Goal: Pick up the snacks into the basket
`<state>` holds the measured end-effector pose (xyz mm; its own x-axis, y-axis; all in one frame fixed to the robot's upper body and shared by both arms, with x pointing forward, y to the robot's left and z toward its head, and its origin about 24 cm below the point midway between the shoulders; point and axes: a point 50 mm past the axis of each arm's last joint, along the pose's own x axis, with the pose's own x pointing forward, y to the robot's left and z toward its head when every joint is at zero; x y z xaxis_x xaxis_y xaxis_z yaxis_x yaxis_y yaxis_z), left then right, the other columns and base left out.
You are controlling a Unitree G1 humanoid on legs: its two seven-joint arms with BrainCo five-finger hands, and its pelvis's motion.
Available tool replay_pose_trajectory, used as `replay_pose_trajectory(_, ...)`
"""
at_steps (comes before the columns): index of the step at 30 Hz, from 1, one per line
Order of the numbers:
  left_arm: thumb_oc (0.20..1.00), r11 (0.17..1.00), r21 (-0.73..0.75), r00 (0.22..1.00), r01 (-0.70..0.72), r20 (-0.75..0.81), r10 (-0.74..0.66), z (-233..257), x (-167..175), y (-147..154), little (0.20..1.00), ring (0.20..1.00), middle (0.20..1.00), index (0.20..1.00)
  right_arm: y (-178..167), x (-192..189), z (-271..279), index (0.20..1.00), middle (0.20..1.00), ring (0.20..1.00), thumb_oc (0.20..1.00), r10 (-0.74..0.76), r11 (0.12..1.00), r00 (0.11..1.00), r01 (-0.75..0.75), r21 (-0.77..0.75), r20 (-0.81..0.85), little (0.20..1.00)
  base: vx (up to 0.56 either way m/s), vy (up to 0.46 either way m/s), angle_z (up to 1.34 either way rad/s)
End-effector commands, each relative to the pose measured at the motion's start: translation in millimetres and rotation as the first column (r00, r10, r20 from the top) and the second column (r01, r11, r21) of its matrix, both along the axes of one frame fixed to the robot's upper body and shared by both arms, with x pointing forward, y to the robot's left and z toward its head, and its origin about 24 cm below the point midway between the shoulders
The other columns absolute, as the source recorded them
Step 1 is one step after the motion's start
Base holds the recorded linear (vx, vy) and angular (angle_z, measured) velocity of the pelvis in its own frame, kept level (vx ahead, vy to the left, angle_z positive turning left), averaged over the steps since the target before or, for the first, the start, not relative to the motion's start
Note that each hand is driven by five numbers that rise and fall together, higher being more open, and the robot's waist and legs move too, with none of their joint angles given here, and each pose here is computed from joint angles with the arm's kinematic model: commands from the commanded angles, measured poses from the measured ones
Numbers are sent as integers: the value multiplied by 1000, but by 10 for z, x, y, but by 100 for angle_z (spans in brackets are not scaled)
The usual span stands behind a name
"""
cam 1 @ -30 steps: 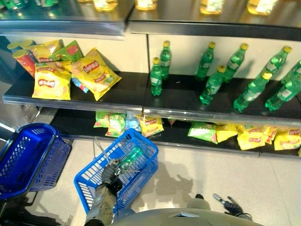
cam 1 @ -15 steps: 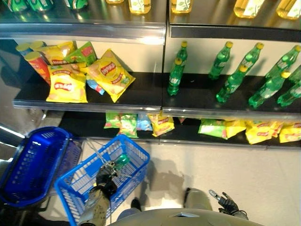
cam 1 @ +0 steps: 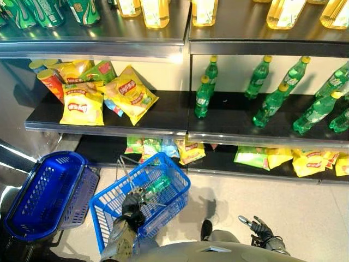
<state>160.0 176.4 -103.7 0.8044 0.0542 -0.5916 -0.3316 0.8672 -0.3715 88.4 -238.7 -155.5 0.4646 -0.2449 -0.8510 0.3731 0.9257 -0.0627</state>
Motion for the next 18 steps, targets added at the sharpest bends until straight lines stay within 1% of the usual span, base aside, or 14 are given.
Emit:
replay_pose_trajectory(1, 200, 998, 42, 940, -39, 341, 22, 556, 451, 143, 200, 200, 200, 200, 3, 30, 8, 1000, 1000, 1000, 1000, 20, 1000, 1000, -20, -13, 15, 1000, 99, 360, 14)
replay_pose_trajectory(4, 200, 999, 27, 941, -45, 337, 33, 547, 463, 135, 200, 200, 200, 200, -1, 60, 21, 1000, 1000, 1000, 1000, 15, 1000, 999, -15, -14, 30, 1000, 95, 339, -2)
replay_pose_trajectory(6, 200, 999, 41, 934, 3, 356, -17, 588, 504, 111, 200, 200, 200, 200, -5, 47, 14, 1000, 1000, 1000, 1000, -25, 1000, 999, 25, -9, 27, 1000, 81, 341, 20)
replay_pose_trajectory(7, 200, 999, 42, 934, 3, 356, -18, 589, 504, 111, 200, 200, 200, 200, -4, 48, 13, 1000, 1000, 1000, 1000, -25, 1000, 999, 26, -9, 27, 1000, 28, 283, 28)
replay_pose_trajectory(8, 200, 997, 67, 928, 24, 370, -47, 629, 523, 132, 200, 200, 200, 200, 28, 113, 21, 1000, 1000, 1000, 1000, -26, 1000, 999, 26, -1, 42, 1000, 2, 262, 25)
replay_pose_trajectory(12, 200, 994, 85, 924, 63, 372, -90, 634, 506, 110, 200, 200, 200, 200, 88, 201, 41, 1000, 1000, 1000, 1000, -5, 1000, 997, 4, 15, 76, 1000, 18, 239, -20)
replay_pose_trajectory(15, 200, 995, 80, 928, 63, 363, -88, 614, 492, 100, 200, 200, 200, 200, 83, 236, 58, 1000, 1000, 1000, 1000, -8, 1000, 996, 7, 15, 92, 1000, 48, 349, -3)
replay_pose_trajectory(16, 200, 996, 74, 932, 52, 355, -75, 594, 438, 110, 200, 200, 200, 200, 81, 247, 68, 1000, 1000, 1000, 1000, 1, 1000, 995, -2, 9, 98, 1000, 41, 218, -25)
replay_pose_trajectory(18, 200, 996, 74, 934, 53, 349, -75, 582, 418, 110, 200, 200, 200, 200, 88, 272, 79, 1000, 1000, 1000, 1000, 10, 1000, 994, -10, 5, 108, 1000, 70, 328, -70)
